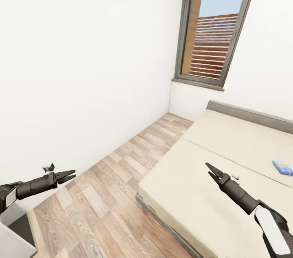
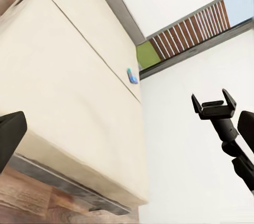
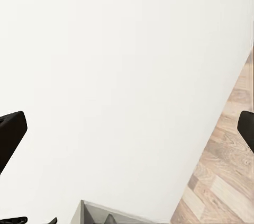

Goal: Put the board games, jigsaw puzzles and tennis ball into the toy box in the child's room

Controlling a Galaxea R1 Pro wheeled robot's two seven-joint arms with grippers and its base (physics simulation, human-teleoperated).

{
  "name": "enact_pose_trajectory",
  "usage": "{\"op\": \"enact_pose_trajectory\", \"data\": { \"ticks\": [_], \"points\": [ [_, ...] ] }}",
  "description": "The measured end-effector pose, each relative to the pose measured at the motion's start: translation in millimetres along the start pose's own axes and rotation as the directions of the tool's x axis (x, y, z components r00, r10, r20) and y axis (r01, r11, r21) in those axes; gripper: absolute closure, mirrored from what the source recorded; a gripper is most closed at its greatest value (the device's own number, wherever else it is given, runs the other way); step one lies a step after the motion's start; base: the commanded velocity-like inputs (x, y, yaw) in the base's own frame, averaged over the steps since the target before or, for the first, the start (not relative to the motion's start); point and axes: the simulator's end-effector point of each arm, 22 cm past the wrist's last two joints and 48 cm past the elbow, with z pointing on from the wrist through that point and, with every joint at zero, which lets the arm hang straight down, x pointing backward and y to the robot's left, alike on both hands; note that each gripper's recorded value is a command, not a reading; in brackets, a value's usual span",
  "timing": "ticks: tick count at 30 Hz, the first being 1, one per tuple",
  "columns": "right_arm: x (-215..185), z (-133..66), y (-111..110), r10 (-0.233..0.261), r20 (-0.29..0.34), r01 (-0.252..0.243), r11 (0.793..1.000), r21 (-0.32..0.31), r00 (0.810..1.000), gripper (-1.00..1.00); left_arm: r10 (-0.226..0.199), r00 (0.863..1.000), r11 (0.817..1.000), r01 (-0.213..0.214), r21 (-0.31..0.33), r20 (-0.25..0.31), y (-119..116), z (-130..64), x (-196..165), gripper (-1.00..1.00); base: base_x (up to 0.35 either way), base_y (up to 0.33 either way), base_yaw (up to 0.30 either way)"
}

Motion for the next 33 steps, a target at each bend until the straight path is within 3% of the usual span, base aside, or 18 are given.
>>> {"op": "enact_pose_trajectory", "data": {
  "ticks": [33],
  "points": [
    [-11.6,-4.0,17.2,-0.021,0.02,0.022,0.999,-0.026,1.0,-1.0,0.034,0.999,0.999,-0.034,0.017,0.015,-18.8,-3.1,-9.5,-1.0,0.0,0.0,-0.218]
  ]
}}
